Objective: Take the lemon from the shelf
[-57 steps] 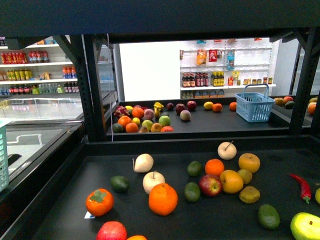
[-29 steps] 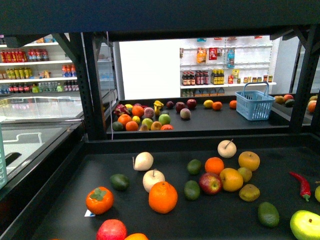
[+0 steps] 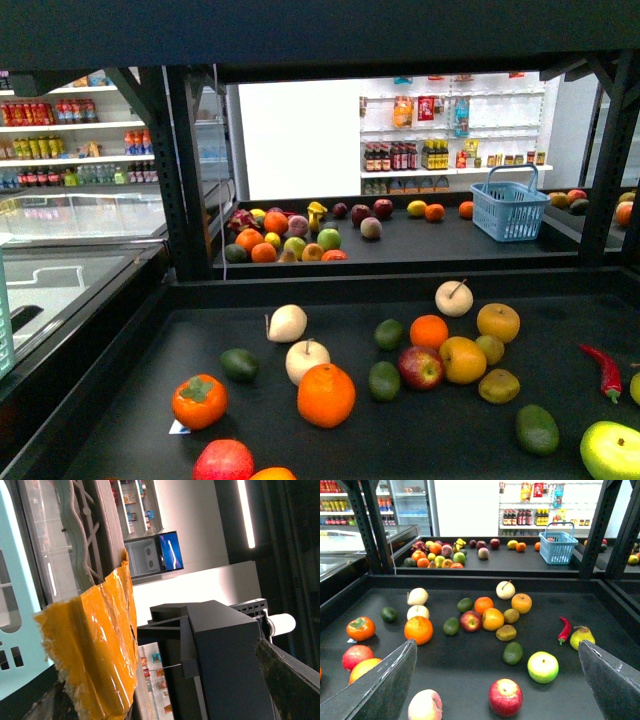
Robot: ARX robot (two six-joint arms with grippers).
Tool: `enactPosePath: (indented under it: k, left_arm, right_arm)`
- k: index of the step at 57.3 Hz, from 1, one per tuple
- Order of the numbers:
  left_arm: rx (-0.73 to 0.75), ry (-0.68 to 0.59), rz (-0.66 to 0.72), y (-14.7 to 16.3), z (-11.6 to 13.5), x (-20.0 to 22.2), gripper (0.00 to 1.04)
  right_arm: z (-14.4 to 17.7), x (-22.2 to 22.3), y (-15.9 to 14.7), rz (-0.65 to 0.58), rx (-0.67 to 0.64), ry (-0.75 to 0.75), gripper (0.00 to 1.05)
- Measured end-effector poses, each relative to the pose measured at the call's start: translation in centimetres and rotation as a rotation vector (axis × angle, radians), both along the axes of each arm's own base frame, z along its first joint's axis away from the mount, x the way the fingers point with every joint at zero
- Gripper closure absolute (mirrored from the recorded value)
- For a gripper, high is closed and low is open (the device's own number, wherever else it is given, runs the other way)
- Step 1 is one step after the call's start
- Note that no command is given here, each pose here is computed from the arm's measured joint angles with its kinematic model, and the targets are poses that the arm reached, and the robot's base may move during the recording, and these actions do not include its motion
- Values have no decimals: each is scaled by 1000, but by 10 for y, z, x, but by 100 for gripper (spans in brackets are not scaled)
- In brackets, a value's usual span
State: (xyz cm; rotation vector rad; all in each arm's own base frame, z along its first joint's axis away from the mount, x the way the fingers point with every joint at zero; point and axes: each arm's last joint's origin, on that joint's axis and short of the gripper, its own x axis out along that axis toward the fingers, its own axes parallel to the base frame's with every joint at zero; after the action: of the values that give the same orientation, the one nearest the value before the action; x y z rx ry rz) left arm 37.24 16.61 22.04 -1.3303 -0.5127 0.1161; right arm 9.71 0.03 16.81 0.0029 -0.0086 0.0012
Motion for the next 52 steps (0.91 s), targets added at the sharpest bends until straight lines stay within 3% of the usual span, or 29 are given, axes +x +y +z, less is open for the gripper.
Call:
enactPosePath:
  k: [18,37,46,52]
  left_arm:
    - [-11,150,26,3,-9,-8,8]
    - [27,243,29,-9,17,-32,8]
    - [75,362,46,-20,27,-49,8]
    - [211,476,89,-39,41,-66,8]
  right_arm:
    - [0,0,0,0,0,0,7]
    - [0,0,0,0,0,0,7]
    - [0,0,0,0,0,0,7]
    - [0,0,0,0,0,0,7]
